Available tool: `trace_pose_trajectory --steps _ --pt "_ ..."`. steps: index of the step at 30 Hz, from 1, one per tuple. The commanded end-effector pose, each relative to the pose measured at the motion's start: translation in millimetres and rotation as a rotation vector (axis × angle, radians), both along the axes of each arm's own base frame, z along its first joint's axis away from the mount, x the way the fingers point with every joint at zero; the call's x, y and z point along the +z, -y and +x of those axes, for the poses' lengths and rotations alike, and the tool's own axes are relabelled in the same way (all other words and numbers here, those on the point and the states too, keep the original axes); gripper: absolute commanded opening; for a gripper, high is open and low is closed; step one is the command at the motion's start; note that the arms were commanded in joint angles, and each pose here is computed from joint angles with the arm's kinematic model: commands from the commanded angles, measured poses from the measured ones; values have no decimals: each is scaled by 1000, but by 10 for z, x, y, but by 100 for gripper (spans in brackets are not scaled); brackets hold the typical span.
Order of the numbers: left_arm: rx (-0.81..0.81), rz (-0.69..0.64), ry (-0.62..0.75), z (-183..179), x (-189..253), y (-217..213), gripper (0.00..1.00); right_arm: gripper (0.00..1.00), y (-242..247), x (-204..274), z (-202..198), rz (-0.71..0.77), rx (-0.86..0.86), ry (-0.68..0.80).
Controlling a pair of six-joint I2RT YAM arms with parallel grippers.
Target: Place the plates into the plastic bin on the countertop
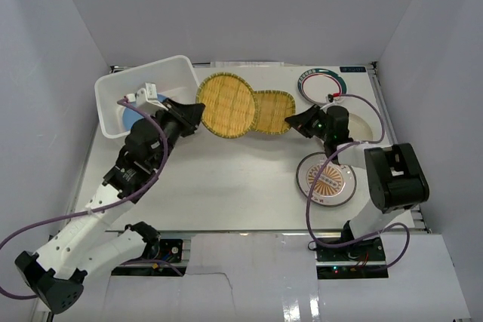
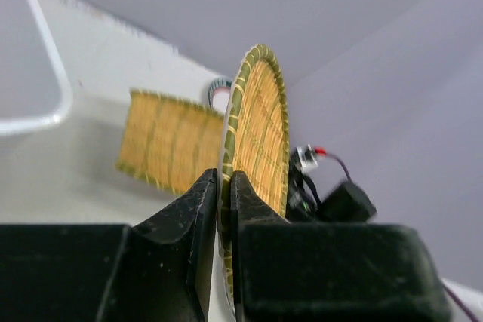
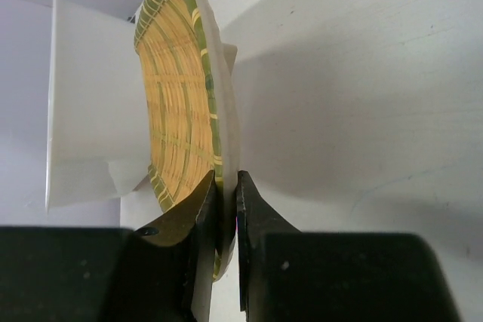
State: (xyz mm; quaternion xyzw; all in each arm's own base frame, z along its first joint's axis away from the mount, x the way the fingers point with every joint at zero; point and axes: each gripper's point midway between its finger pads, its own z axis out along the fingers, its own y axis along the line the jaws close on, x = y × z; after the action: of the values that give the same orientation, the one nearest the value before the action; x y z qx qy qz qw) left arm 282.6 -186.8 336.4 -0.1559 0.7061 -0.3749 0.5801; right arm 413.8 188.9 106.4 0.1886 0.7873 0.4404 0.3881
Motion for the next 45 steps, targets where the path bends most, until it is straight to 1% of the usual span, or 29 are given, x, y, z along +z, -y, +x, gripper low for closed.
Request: trace_pose_trajectory --steps 1,3,5,6,7,8,11,14,19,20,21,23,24,26,27,29,30,31,33,34,35,37,39,40,41,42,43,44,45 --pt "179 102 71 244 273 -381 0 8 75 436 -96 -32 10 162" --pt "295 119 83 481 344 -759 0 8 92 527 -193 -77 34 182" --pt "280 113 45 690 218 -908 0 8 107 606 -250 -93 40 200" --pt "362 87 24 815 177 -1267 0 8 129 685 -292 -116 45 220" --pt "342 80 -6 893 68 -1328 0 8 141 742 -303 -128 45 233" --pt "404 71 -21 945 23 -1608 0 8 153 854 -325 -133 43 258" --pt "485 48 -66 1019 -178 -2015 0 8 133 1104 -364 -131 60 308" --pt "538 52 -154 1124 -519 -2304 0 8 20 1397 -389 -127 93 364" --pt "600 48 -276 1198 -1004 -2575 0 8 -500 1763 -483 -152 175 444" --pt "607 40 -294 1195 -1068 -2590 7 8 -582 1756 -449 -152 183 441" --pt "623 38 -318 1189 -1145 -2618 29 8 -723 1932 -446 -137 194 473" --pt "623 32 -337 1169 -1206 -2618 47 8 -897 1945 -371 -131 213 464" --pt "620 31 -346 1148 -1251 -2611 59 8 -1014 2118 -346 -120 209 496" --pt "612 27 -348 1120 -1277 -2608 70 8 -1155 2092 -244 -116 215 481" --pt "607 23 -348 1087 -1292 -2591 79 8 -1253 2262 -226 -87 220 504" --pt "555 10 -340 1063 -1269 -2499 89 8 -1398 2228 -109 -88 216 492" --pt "516 4 -314 1036 -1183 -2422 94 8 -1518 2432 -98 -73 226 520" --pt "495 0 -295 1021 -1110 -2379 96 8 -1599 2486 -72 -74 232 527" --pt "459 -9 -242 968 -914 -2297 98 8 -1849 2319 16 -110 252 484" --pt "431 -12 -175 882 -666 -2223 98 8 -1935 2569 63 -96 247 530" --pt "423 -11 -151 829 -559 -2195 98 8 -2103 2408 120 -114 258 505" --pt "399 14 -93 760 -195 -2142 98 8 -2286 2376 159 -125 272 493" --pt "361 35 -87 701 -46 -2053 98 8 -2583 2393 207 -122 288 507" --pt "339 62 -46 684 125 -2007 98 8 -2727 2126 271 -158 302 467" --pt "279 68 -37 655 186 -1870 98 8 -2883 2336 223 -141 307 510" --pt "247 75 -25 637 247 -1796 98 8 -2987 2292 227 -145 316 509" --pt "204 94 6 605 373 -1687 98 8 -3142 2050 248 -172 340 485" --pt "145 100 18 563 421 -1568 98 8 -3261 2196 216 -157 324 516" --pt "112 106 31 533 471 -1491 98 8 -3380 1993 245 -172 333 499"
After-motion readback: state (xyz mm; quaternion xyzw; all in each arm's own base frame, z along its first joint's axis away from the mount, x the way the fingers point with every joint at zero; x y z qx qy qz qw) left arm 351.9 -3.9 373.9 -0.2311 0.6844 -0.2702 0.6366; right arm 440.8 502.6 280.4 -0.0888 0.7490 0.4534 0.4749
